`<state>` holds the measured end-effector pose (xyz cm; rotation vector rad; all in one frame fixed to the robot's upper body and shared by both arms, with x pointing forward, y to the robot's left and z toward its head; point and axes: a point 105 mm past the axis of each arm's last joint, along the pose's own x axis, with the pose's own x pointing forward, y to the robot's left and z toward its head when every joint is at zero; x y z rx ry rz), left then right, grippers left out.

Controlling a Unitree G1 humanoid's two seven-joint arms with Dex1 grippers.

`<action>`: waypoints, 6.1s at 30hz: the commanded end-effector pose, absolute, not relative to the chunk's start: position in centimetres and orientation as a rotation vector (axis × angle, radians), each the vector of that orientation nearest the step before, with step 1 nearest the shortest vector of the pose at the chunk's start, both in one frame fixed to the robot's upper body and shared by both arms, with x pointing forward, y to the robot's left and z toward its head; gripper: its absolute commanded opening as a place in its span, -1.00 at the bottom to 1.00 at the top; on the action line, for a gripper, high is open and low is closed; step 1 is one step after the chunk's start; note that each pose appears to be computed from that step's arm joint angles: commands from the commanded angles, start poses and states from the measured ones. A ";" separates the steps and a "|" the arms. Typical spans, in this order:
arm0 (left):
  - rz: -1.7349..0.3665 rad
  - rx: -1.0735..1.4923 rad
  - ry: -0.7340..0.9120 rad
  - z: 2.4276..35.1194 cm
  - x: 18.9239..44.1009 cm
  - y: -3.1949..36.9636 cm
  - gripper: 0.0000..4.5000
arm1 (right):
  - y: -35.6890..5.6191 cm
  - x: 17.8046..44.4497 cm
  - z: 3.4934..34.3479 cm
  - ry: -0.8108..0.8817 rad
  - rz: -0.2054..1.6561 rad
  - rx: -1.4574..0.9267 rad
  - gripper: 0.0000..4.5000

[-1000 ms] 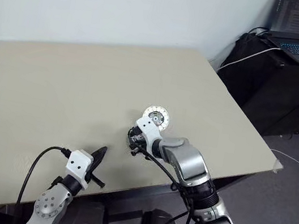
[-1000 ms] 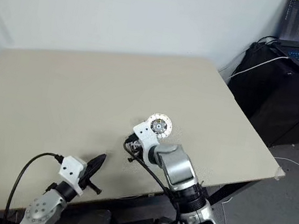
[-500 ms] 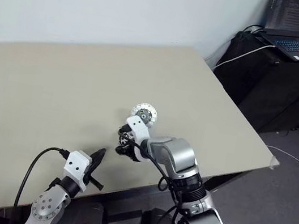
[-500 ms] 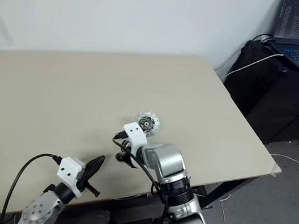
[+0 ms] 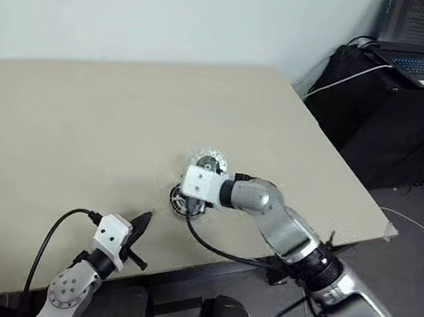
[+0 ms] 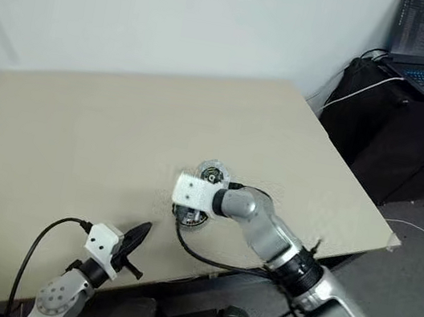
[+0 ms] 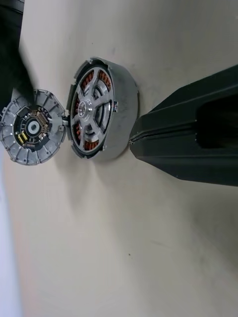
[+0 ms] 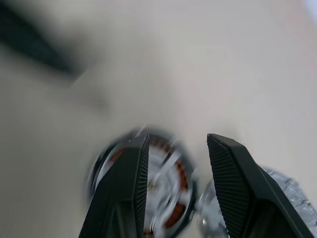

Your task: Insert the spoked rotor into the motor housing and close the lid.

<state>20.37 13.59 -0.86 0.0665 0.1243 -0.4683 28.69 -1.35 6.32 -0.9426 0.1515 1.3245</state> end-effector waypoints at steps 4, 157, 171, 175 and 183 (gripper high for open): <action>-0.480 0.053 0.069 0.0 20.7 13.0 -1.00 | -2.4 28.8 6.8 0.082 1.444 -1.129 -0.11; -0.529 0.059 0.078 3.2 20.6 11.8 -1.00 | -9.3 27.7 3.9 0.327 0.760 -0.207 -0.98; -0.522 0.061 0.079 3.5 20.7 11.8 -1.00 | -4.6 27.1 6.4 0.282 1.005 -0.025 -0.98; -0.522 0.062 0.077 3.4 20.7 12.1 -1.00 | -3.2 27.0 6.2 0.293 1.047 0.016 -0.98; -0.566 0.074 0.122 2.8 19.6 12.4 -1.00 | -0.8 26.2 4.4 0.369 1.131 0.054 -0.98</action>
